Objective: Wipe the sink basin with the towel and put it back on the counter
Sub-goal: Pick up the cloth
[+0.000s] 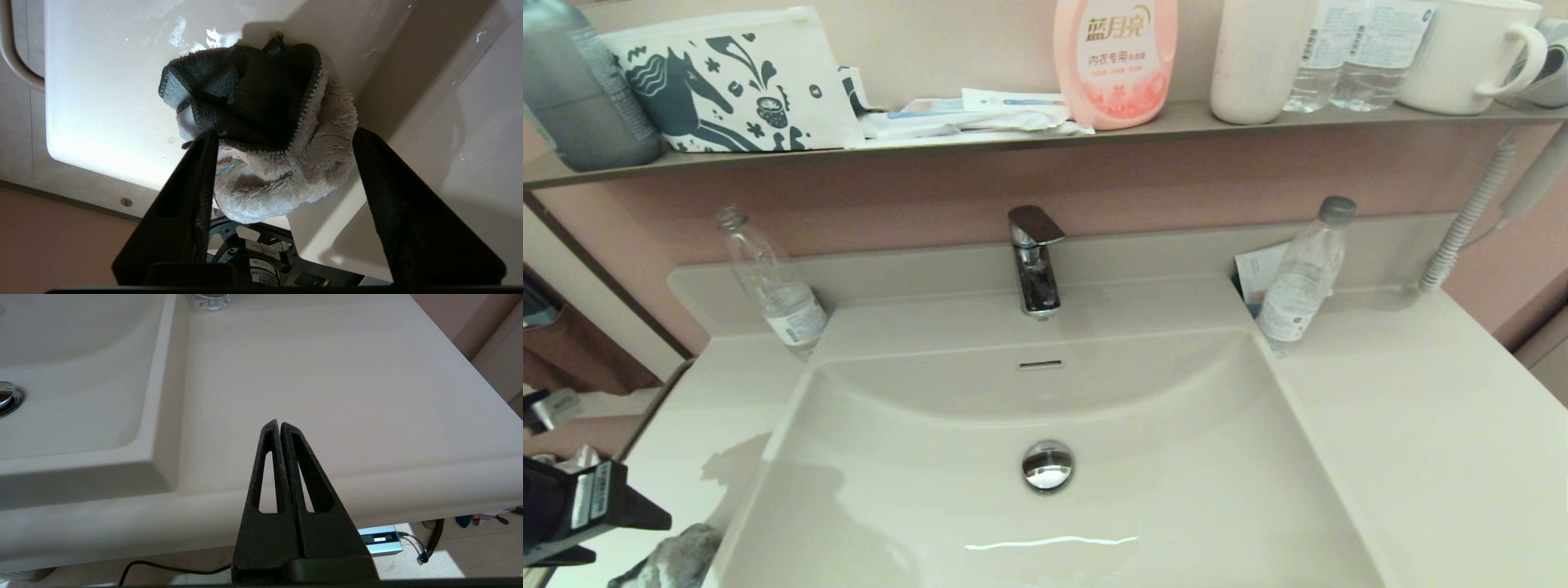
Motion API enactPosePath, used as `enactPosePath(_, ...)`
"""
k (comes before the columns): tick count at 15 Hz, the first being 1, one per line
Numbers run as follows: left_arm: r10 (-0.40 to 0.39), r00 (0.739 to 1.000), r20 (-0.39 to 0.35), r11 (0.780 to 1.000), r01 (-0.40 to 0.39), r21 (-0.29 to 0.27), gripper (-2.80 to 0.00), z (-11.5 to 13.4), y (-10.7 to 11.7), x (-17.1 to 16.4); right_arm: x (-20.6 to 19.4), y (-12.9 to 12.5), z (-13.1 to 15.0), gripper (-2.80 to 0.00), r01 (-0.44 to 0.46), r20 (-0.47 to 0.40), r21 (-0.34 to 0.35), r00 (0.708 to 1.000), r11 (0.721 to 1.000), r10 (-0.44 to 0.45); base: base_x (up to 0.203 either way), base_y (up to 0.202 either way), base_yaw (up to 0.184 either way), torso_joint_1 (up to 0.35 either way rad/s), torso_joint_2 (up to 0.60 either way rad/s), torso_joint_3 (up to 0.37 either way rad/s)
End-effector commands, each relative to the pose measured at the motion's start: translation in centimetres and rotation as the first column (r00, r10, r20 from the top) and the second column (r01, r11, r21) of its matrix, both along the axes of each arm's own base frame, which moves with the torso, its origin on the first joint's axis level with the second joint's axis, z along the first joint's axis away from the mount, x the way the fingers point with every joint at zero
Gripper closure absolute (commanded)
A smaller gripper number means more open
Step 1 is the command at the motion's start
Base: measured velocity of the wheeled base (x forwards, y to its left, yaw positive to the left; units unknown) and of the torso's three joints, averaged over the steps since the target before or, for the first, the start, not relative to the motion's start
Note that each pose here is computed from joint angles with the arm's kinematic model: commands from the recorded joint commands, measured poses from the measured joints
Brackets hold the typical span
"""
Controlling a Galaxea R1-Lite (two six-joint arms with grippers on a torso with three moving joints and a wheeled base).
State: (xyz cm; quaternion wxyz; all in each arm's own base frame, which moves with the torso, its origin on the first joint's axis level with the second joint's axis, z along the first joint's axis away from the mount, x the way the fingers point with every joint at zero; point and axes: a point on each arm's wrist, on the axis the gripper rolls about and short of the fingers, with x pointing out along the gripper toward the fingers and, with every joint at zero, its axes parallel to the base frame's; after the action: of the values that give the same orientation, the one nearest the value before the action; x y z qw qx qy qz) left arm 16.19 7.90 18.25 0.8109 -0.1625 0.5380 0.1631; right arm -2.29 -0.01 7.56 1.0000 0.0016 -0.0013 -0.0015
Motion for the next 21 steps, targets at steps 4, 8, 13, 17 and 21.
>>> enactPosePath(4, 0.027, 0.998, -0.053, 0.999, -0.029, -0.027, -2.8, -1.4, 0.0, -1.1, 0.0, 0.0, 0.0, 0.0, 0.0, -0.001, 0.0, 1.0, 1.0, 0.0, 0.0, 0.0, 0.0, 0.0, 0.0, 0.0)
enactPosePath(8, 0.019, 0.997, -0.075, 0.997, -0.024, -0.071, -2.8, -2.3, -0.1, -1.6, 0.0, 0.0, 0.0, 0.0, 0.0, -0.001, 0.0, 1.0, 1.0, 0.0, 0.0, 0.0, 0.0, 0.0, 0.0, 0.0)
enactPosePath(13, 0.015, 0.994, -0.112, 0.996, -0.025, -0.089, -2.8, -3.4, 0.0, -2.3, 0.0, 0.0, 0.0, 0.0, 0.0, -0.001, 0.0, 1.0, 1.0, 0.0, 0.0, 0.0, 0.0, 0.0, 0.0, 0.0)
enactPosePath(17, 0.015, 0.993, -0.115, 0.993, -0.029, -0.117, -2.8, -4.4, 0.0, -2.4, 0.0, 0.0, 0.0, 0.0, 0.0, -0.001, 0.0, 1.0, 1.0, 0.0, 0.0, 0.0, 0.0, 0.0, 0.0, 0.0)
enactPosePath(21, 0.007, 0.996, -0.084, 0.989, -0.019, -0.146, -2.8, -5.3, 0.2, -1.9, 0.0, 0.0, 0.0, 0.0, 0.0, -0.001, 0.0, 1.0, 1.0, 0.0, 0.0, 0.0, 0.0, 0.0, 0.0, 0.0)
